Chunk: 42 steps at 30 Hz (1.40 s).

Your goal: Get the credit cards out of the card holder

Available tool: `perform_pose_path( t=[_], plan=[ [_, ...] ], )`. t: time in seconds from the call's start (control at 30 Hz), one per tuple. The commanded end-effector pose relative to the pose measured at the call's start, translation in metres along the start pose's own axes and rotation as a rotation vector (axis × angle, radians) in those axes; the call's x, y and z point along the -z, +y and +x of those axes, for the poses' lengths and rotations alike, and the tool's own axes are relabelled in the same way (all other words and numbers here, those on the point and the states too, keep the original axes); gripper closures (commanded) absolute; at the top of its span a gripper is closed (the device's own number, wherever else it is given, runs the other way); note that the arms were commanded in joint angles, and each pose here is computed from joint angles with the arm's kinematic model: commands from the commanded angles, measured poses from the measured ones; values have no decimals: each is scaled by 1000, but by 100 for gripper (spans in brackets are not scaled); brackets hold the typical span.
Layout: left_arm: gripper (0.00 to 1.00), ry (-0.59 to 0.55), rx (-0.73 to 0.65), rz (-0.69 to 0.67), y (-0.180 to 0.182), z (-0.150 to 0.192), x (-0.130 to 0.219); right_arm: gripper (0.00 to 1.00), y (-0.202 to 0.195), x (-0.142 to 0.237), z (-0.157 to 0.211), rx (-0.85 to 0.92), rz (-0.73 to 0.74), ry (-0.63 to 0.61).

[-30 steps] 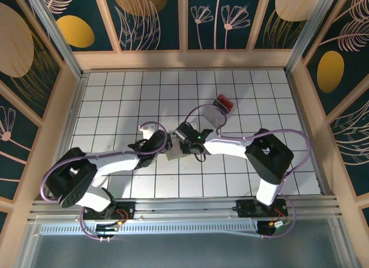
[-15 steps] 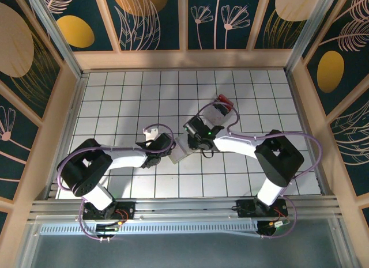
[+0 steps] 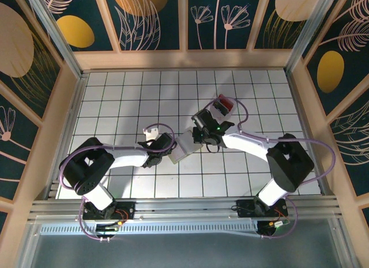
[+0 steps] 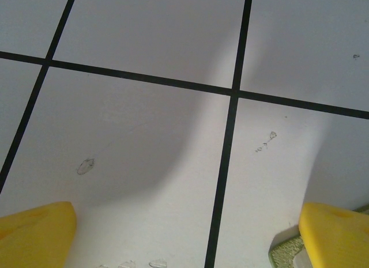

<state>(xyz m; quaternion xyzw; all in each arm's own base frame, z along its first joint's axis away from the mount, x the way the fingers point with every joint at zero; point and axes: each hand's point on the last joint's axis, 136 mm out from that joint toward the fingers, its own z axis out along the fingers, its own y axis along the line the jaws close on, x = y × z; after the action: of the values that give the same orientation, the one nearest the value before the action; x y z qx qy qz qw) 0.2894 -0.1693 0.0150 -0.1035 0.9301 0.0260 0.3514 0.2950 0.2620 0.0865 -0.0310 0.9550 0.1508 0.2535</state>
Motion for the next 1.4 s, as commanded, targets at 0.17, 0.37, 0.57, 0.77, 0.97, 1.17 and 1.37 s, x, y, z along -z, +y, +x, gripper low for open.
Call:
perform_pose_path(
  t=[0.17, 0.37, 0.57, 0.77, 0.97, 1.17, 1.37],
  plan=[
    [1, -16, 43, 46, 2, -14, 23, 82, 47, 21, -6, 45, -214, 54],
    [1, 34, 81, 147, -6, -7, 34, 82, 57, 3, 13, 77, -260, 164],
    [1, 101, 70, 131, 1, 18, 25, 76, 63, -13, 27, 87, -288, 234],
    [1, 118, 27, 78, 4, 26, 12, 74, 64, -25, 37, 91, -301, 276],
    [1, 102, 9, 36, 3, 25, 3, 68, 65, -34, 44, 92, -307, 307],
    [1, 97, -6, -5, 10, 27, -1, 66, 65, -42, 50, 86, -305, 328],
    [1, 91, -15, -20, 13, 27, -3, 66, 68, -48, 53, 72, -331, 339]
  ],
)
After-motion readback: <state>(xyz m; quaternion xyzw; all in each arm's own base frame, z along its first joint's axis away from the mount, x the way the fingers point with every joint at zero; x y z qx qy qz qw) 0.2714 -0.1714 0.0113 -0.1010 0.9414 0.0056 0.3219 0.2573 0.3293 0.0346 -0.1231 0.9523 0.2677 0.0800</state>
